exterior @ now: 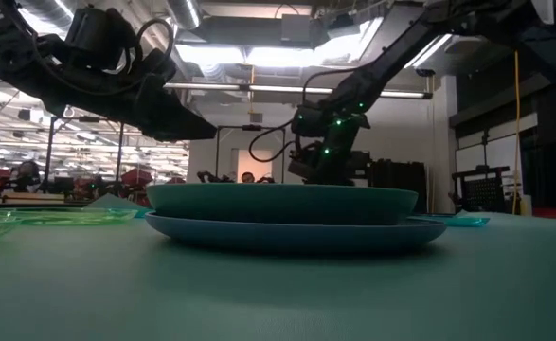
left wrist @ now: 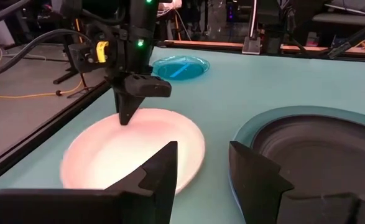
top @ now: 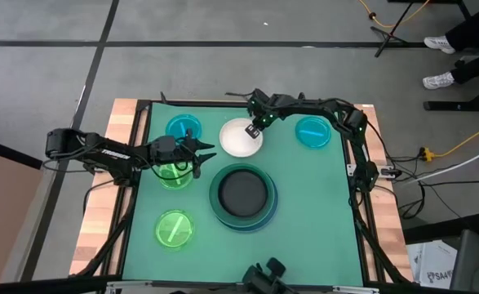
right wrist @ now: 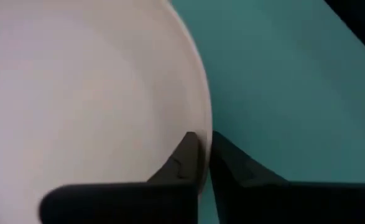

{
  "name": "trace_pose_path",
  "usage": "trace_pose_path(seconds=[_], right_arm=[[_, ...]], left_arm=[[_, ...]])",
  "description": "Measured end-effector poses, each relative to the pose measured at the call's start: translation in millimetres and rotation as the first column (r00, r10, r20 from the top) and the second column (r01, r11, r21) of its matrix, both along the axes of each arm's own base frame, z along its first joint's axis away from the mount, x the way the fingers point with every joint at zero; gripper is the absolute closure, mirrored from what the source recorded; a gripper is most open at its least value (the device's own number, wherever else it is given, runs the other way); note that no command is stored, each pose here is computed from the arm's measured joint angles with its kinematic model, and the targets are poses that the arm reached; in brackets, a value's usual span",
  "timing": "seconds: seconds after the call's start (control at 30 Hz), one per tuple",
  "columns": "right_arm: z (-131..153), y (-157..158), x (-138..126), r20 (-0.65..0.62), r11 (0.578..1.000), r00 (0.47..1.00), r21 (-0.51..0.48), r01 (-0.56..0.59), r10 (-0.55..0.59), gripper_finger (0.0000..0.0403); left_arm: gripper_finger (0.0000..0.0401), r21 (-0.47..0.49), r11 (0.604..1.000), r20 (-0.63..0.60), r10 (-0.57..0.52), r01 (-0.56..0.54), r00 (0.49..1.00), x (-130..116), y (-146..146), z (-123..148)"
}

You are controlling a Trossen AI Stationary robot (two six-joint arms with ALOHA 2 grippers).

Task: Stack plastic plates
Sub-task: Stack the white plate on top of the black plate

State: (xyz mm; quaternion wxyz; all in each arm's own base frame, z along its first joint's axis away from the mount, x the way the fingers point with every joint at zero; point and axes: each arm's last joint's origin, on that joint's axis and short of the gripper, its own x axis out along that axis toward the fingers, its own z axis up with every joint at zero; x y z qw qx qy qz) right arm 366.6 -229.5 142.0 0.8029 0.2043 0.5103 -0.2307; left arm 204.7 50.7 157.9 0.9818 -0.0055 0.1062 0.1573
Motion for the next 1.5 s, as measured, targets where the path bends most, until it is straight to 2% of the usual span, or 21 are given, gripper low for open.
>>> trace_pose_path(seconds=[0.37,0.6,0.77,1.07,1.3,1.5], right_arm=[[1,-3,-2,-0.021,0.997,0.998,-0.041,-0.064,0.064,0.0398],[6,-19,-14,0.004,0.999,0.999,-0.028,-0.035,0.035,0.0401],[28,-26,-26,0.036,0.999,0.999,-0.039,-0.012,0.013,0.0402],[80,-15,-38,0.110,0.997,0.994,-0.080,-0.020,0.028,0.0403],[99,9,-39,0.137,0.995,0.985,-0.022,-0.100,0.103,0.0403],[99,43,-22,0.179,0.957,0.945,0.053,-0.286,0.273,0.0403]], left_arm=[[0.0264,-0.002,1.000,0.000,0.008,-0.008,1.000,0,0,0],[0.0264,-0.024,1.000,0.006,0.013,-0.012,1.000,0,0,0],[0.0264,-0.026,1.000,0.007,0.013,-0.013,1.000,0,0,0],[0.0264,-0.026,1.000,0.007,0.011,-0.011,1.000,0,0,0],[0.0264,-0.027,1.000,0.006,0.011,-0.011,1.000,0,0,0],[0.0264,-0.025,1.000,0.007,0.011,-0.010,1.000,0,0,0]])
